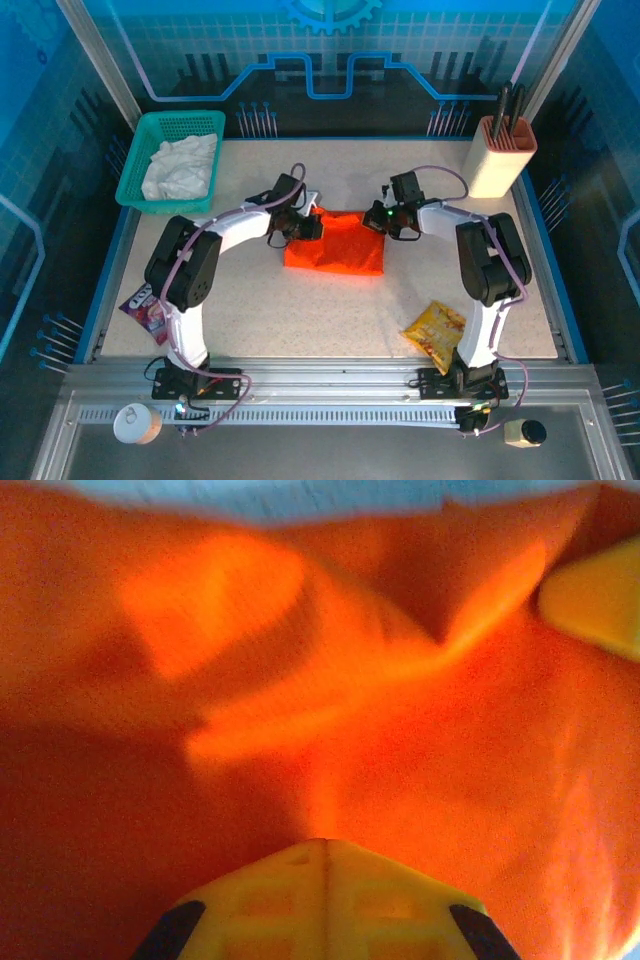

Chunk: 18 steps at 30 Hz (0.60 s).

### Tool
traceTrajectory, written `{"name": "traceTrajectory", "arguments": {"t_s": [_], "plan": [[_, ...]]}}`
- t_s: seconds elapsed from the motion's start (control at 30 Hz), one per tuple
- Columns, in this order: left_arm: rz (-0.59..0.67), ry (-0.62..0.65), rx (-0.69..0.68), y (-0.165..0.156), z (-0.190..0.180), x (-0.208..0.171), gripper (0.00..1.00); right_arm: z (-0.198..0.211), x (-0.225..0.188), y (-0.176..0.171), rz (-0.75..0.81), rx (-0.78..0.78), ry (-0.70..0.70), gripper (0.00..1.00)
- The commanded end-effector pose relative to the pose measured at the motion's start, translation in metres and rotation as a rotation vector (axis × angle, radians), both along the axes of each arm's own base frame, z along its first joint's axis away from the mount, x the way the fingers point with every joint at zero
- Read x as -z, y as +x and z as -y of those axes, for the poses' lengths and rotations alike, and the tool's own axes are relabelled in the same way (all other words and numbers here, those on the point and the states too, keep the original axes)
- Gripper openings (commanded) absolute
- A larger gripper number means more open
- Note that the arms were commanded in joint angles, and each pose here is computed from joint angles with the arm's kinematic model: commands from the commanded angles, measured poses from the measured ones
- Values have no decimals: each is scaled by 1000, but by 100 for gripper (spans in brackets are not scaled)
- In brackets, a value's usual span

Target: Fold and stack the t-shirts

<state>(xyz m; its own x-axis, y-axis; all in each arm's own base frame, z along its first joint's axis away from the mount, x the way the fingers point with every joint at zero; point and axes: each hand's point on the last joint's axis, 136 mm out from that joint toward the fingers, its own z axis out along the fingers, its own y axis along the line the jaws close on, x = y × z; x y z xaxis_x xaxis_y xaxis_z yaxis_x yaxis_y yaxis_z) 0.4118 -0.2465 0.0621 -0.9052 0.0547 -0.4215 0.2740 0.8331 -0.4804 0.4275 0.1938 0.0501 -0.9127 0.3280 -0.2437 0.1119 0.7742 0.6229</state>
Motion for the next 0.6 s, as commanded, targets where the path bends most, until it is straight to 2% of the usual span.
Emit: {"name": "traceTrajectory", "arguments": {"t_s": [0.0,0.33,0.47,0.57], "plan": [[51,-111,-90,37,-13,-11,0,3,5,10,0,21,31,0],[-23,-247,-175,48,-21,41,0,29,42,1,-68,102,37,0],[-35,-201,-239,46,-33,64,0,27,43,1,-76,98,48,0],[-35,-178,-262,43,-41,66,0,23,27,4,-51,80,70,0]]}}
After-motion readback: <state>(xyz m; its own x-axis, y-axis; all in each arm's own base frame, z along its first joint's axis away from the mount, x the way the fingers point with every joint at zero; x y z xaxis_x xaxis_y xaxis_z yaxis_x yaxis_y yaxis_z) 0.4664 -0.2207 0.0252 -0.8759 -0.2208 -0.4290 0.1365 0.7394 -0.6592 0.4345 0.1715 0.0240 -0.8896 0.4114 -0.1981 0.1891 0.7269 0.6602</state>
